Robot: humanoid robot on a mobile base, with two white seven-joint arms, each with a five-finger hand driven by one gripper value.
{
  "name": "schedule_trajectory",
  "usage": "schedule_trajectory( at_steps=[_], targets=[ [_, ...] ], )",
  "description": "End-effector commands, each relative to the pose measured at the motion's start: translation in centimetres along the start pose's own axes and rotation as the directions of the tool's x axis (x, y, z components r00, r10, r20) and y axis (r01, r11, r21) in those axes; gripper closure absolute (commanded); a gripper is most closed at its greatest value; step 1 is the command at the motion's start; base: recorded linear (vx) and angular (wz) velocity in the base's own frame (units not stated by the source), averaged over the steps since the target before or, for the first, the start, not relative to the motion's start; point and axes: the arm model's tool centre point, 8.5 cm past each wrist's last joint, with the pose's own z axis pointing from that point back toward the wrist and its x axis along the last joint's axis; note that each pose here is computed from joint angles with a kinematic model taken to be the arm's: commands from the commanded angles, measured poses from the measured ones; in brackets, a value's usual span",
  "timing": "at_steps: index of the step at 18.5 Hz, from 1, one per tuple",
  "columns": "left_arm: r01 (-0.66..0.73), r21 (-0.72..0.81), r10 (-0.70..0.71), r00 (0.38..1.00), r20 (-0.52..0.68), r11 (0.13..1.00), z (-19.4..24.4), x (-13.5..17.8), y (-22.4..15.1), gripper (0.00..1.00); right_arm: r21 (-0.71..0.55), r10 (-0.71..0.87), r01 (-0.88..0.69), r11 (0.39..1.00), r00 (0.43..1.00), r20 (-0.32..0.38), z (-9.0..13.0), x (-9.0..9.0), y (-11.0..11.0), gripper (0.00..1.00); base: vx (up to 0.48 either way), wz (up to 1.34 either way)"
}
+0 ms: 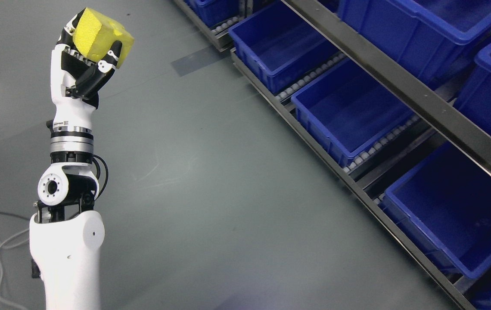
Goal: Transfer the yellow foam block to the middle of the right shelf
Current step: 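Hold the cube raised in the left hand while turning toward the blue bins, then extend the left hand over a middle-row blue bin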
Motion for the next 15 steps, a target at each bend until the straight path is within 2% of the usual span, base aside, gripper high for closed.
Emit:
schedule_trajectory(
  at_steps=[1,4,9,12,15],
  targets=[
    [0.016,-0.023,-0.016,1.000,0.008,1.000,0.0,0.2,-0.1,0.56,-0.016,0.005,-0.004,1.000,1.000,0.017,-0.1,0.6,-1.1,0.00,0.362,-0.72],
    [0.015,-0.038,-0.015,1.000,0.017,0.999,0.0,0.3,-0.6,0.56,-0.016,0.005,-0.004,1.000,1.000,0.017,-0.1,0.6,-1.1,0.00,0.362,-0.74],
    [0.014,-0.207,0.008,0.994,0.107,0.978,-1.5,2.2,-5.5,0.56,-0.016,0.005,-0.004,1.000,1.000,0.017,-0.1,0.6,-1.1,0.00,0.324,-0.85],
    [0.024,-0.285,0.022,0.987,0.157,0.958,-4.8,5.3,-8.7,0.56,-0.016,0.005,-0.004,1.000,1.000,0.017,-0.1,0.6,-1.1,0.00,0.258,-0.64],
    [0.040,-0.337,0.007,0.991,0.135,0.941,-9.2,8.0,-11.5,0.56,-0.016,0.005,-0.004,1.000,1.000,0.017,-0.1,0.6,-1.1,0.00,0.209,-0.30]
  ],
)
